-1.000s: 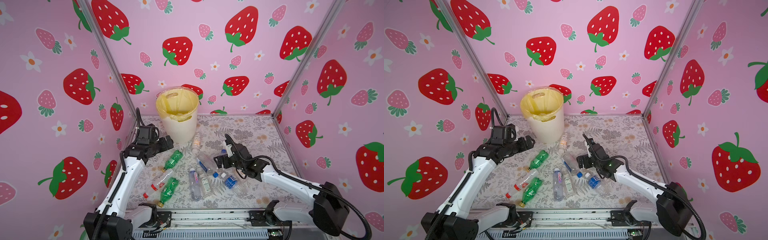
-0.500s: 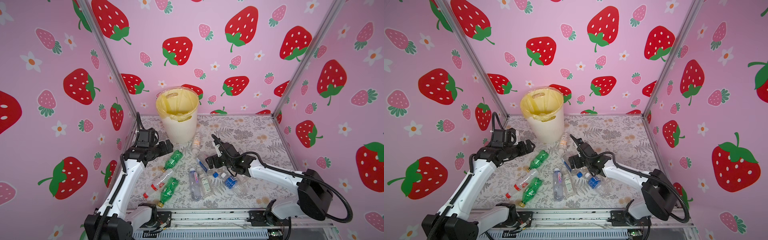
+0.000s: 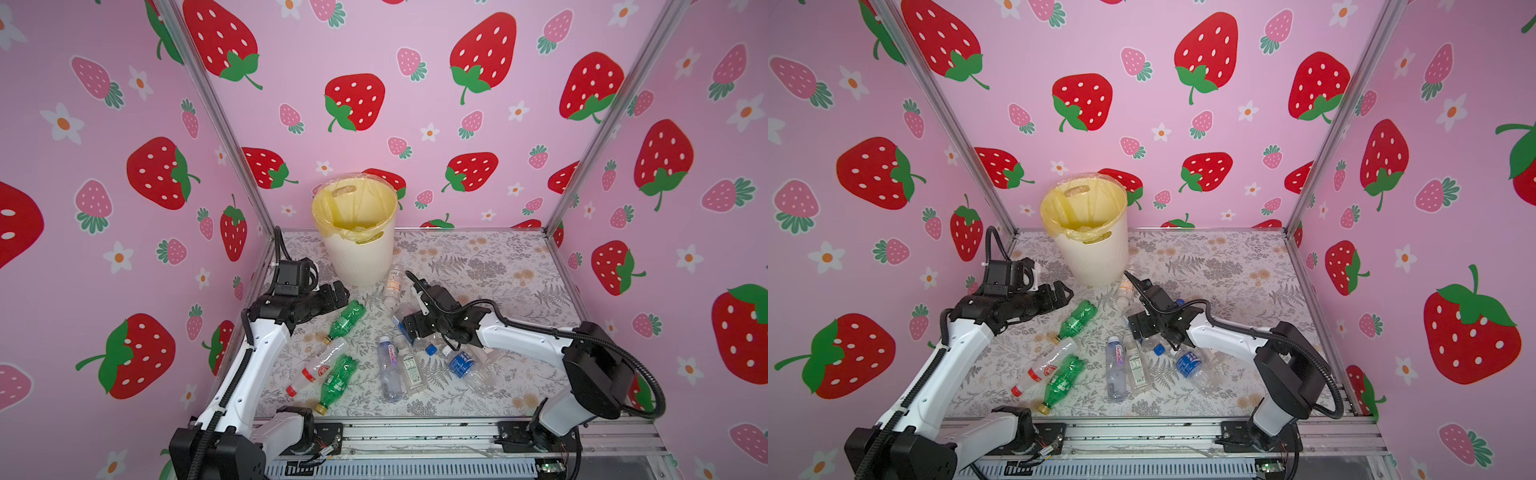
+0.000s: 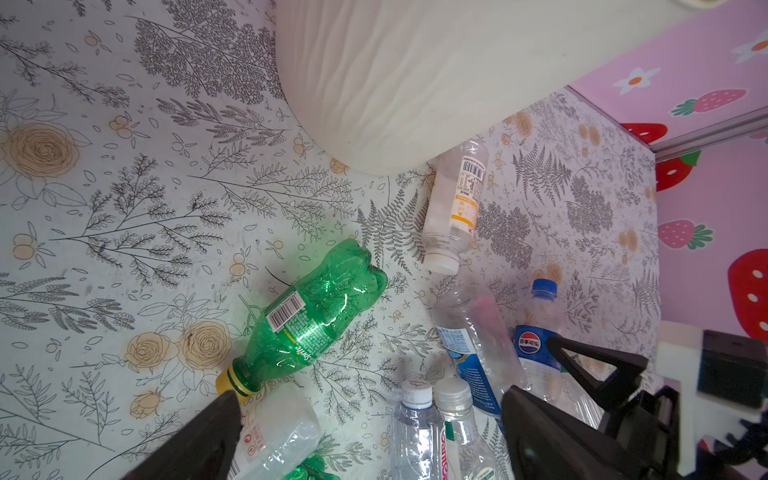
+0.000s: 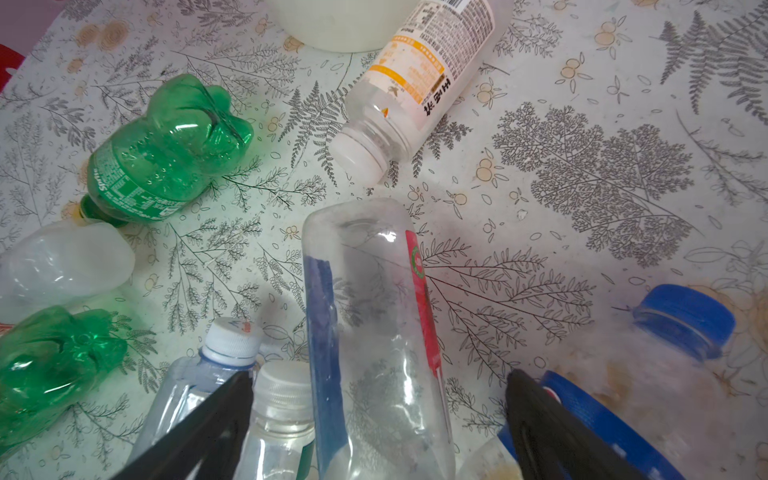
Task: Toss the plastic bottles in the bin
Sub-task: 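Close the right gripper on the clear red-and-blue-labelled bottle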
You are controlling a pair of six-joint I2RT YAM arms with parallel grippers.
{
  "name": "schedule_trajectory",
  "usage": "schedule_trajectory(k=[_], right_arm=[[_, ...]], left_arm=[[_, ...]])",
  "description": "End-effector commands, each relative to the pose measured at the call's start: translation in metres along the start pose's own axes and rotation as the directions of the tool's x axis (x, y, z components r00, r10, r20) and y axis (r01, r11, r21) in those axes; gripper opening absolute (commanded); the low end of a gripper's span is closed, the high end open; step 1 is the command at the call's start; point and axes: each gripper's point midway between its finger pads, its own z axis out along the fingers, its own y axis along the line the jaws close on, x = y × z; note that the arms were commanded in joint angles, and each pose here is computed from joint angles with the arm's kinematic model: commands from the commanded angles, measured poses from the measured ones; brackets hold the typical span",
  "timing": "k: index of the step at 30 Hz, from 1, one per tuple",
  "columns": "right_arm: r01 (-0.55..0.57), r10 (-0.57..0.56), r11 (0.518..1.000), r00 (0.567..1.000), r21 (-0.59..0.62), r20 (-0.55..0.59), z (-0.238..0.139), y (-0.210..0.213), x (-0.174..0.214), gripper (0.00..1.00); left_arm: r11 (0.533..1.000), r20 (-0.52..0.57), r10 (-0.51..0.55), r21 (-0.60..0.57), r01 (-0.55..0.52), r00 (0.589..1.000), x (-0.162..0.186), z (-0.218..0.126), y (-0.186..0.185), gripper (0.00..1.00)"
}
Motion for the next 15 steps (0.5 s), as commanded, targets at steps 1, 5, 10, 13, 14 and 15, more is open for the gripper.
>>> schedule_trajectory(k=[1,5,10,13,14,15], right_arm=[[0.007,-0.007,1.0,0.999,0.009,-0.034,0.006,0.003,0.002,0.91],[0.01,-0.011,1.0,0.999,-0.017,-0.053,0.013,0.009,0.005,0.88],[0.007,-0.008,1.0,0.999,-0.028,-0.051,0.018,0.011,0.007,0.87],[0.01,-0.011,1.0,0.998,-0.03,-0.058,0.021,0.011,0.009,0.87],[0.011,-0.013,0.999,0.998,-0.033,-0.059,0.022,0.012,0.009,0.87],[0.012,-0.014,0.999,0.998,-0.033,-0.063,0.024,0.012,0.011,0.87]], left_arm=[[1.0,0.005,-0.005,0.018,0.005,1.0,0.0,-0.002,-0.002,0.99],[1.0,0.002,-0.01,0.03,0.01,1.0,0.0,-0.001,-0.003,0.99],[0.999,0.001,-0.014,0.03,0.014,1.0,0.0,-0.001,-0.002,0.99],[0.999,0.001,-0.017,0.036,0.017,1.0,0.0,-0.001,-0.002,0.99],[0.999,0.001,-0.019,0.039,0.019,1.0,0.0,-0.001,-0.002,0.99],[0.999,0.001,-0.021,0.047,0.021,1.0,0.0,-0.001,-0.003,0.99]])
